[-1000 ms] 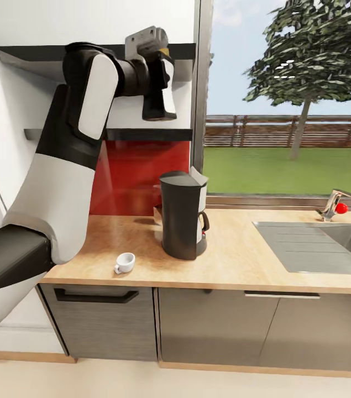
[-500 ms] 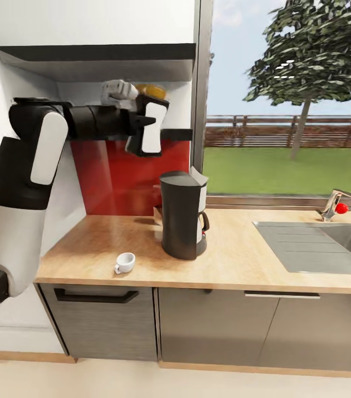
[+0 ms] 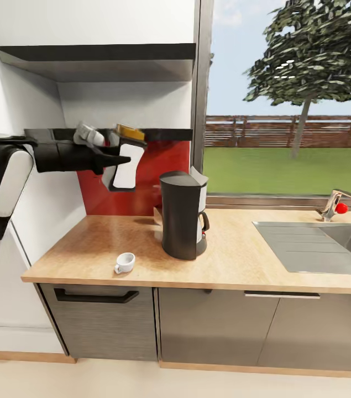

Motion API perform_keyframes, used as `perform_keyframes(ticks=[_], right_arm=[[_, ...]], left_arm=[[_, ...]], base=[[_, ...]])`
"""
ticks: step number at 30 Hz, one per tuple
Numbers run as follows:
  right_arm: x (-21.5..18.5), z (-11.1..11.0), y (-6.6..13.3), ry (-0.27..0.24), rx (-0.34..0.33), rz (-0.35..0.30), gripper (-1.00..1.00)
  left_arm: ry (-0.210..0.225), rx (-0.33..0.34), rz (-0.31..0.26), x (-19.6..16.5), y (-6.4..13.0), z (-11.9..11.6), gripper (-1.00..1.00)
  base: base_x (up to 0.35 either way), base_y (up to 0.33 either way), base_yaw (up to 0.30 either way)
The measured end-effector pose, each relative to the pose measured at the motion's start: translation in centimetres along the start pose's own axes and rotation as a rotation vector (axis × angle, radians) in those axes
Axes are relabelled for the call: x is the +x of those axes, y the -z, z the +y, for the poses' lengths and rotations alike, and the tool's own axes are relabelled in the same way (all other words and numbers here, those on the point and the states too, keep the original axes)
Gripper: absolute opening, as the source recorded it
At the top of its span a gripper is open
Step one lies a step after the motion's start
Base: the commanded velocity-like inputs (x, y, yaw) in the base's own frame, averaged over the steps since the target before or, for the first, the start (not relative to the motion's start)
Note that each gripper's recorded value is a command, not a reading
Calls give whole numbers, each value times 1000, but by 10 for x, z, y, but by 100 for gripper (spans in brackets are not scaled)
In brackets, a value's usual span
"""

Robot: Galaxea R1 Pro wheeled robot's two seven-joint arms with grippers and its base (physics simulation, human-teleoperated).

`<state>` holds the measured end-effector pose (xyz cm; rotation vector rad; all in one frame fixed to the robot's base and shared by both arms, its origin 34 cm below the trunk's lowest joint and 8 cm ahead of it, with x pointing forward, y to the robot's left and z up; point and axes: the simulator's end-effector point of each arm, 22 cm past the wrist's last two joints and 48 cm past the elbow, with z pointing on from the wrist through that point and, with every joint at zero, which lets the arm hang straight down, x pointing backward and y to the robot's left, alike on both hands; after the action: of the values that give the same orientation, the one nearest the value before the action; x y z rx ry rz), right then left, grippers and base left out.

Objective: Set up a coffee station on the kitchen countertop: keep the coffee maker on the countertop, move the bottle of coffee from the kitchen shelf to the counter next to the coffee maker, place a paper coffee filter on top of the coffee maker, put the saucer next to the coffee maker with the coffee cup on the saucer, and place the electric kettle next to the coffee maker.

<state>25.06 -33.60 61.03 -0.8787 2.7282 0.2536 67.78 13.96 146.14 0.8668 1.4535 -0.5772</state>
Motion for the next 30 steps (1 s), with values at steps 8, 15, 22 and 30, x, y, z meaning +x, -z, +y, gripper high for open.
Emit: perform_keyframes(ticks=[8, 15, 22, 30], right_arm=[[0, 0, 0, -1, 1, 0, 100], [0, 0, 0, -1, 1, 0, 100], [0, 0, 0, -1, 1, -1, 100], [0, 0, 0, -3, 2, -2, 100]], left_arm=[[-7, -9, 47, 35, 22, 11, -100], [-56, 5, 42, 55, 39, 17, -100], [-57, -4, 67, 93, 50, 25, -100], [-101, -8, 40, 124, 61, 28, -100]], base=[[0, 0, 0], [0, 0, 0], [0, 0, 0], [0, 0, 0]])
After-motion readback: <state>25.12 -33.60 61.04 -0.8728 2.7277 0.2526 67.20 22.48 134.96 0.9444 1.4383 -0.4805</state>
